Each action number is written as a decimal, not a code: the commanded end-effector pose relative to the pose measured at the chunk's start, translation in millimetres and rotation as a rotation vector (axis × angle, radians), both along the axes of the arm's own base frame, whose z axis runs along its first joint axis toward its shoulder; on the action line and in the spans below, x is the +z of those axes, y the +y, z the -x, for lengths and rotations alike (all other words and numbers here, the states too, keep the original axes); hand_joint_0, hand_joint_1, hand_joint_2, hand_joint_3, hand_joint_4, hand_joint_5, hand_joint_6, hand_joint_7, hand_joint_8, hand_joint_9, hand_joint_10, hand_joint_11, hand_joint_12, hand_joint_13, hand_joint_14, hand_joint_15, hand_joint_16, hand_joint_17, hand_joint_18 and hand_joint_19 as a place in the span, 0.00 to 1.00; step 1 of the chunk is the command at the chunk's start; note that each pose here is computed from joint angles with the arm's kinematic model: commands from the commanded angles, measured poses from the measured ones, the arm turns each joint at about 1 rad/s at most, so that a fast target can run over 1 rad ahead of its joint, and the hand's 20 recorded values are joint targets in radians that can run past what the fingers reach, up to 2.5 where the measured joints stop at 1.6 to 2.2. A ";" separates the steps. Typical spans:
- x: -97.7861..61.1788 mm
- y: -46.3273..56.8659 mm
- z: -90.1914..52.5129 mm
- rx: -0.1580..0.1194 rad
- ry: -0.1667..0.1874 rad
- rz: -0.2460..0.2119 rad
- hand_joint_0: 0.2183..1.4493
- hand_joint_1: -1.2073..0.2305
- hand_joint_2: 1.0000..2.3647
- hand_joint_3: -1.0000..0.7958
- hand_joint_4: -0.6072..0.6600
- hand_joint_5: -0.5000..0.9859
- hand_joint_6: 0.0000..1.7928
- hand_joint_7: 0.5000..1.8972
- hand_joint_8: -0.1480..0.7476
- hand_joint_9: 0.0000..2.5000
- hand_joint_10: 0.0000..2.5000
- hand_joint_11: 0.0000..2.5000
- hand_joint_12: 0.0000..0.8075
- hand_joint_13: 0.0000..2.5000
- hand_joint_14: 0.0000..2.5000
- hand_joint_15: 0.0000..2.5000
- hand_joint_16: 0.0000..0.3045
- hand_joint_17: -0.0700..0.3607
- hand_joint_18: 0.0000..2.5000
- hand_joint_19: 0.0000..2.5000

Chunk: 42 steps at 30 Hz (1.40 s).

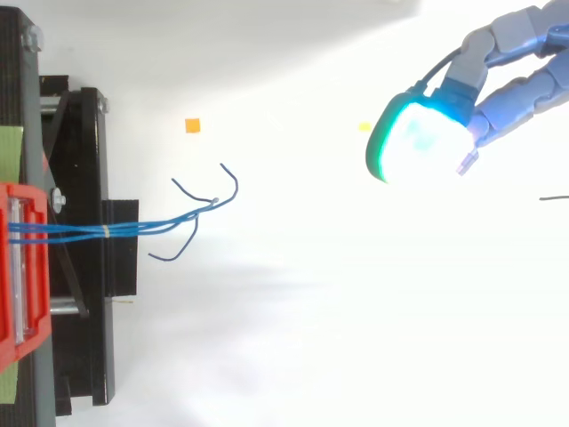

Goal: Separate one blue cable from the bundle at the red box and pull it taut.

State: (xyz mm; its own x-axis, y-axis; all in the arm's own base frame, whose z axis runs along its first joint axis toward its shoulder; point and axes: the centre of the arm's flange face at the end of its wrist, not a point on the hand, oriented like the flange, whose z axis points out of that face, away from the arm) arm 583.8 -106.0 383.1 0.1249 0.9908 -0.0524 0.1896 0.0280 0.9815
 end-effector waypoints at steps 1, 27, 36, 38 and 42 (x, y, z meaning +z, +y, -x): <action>-0.7 1.5 0.5 0.006 0.006 0.000 0.24 0.44 0.00 0.28 0.57 0.20 0.28 0.23 0.43 0.27 0.00 0.16 0.40 0.25 0.01 0.16 0.13 0.37 0.16 0.18; -4.7 -3.1 7.1 -0.081 0.069 0.084 0.25 0.44 0.00 0.28 0.59 0.20 0.28 0.22 0.46 0.25 0.00 0.16 0.43 0.24 0.01 0.15 0.13 0.37 0.15 0.16; 0.8 -6.0 -15.1 -0.164 -0.066 0.201 0.25 0.43 0.00 0.28 0.59 0.20 0.28 0.22 0.46 0.25 0.00 0.16 0.43 0.22 0.01 0.14 0.12 0.36 0.14 0.15; -0.6 -5.3 -17.7 -0.169 -0.075 0.206 0.25 0.43 0.00 0.28 0.59 0.20 0.28 0.22 0.46 0.25 0.00 0.16 0.43 0.22 0.00 0.14 0.12 0.36 0.14 0.15; -12.9 -1.7 -27.4 -0.175 -0.083 0.212 0.25 0.43 0.00 0.28 0.59 0.20 0.28 0.22 0.46 0.25 0.00 0.16 0.43 0.22 0.01 0.14 0.12 0.36 0.14 0.15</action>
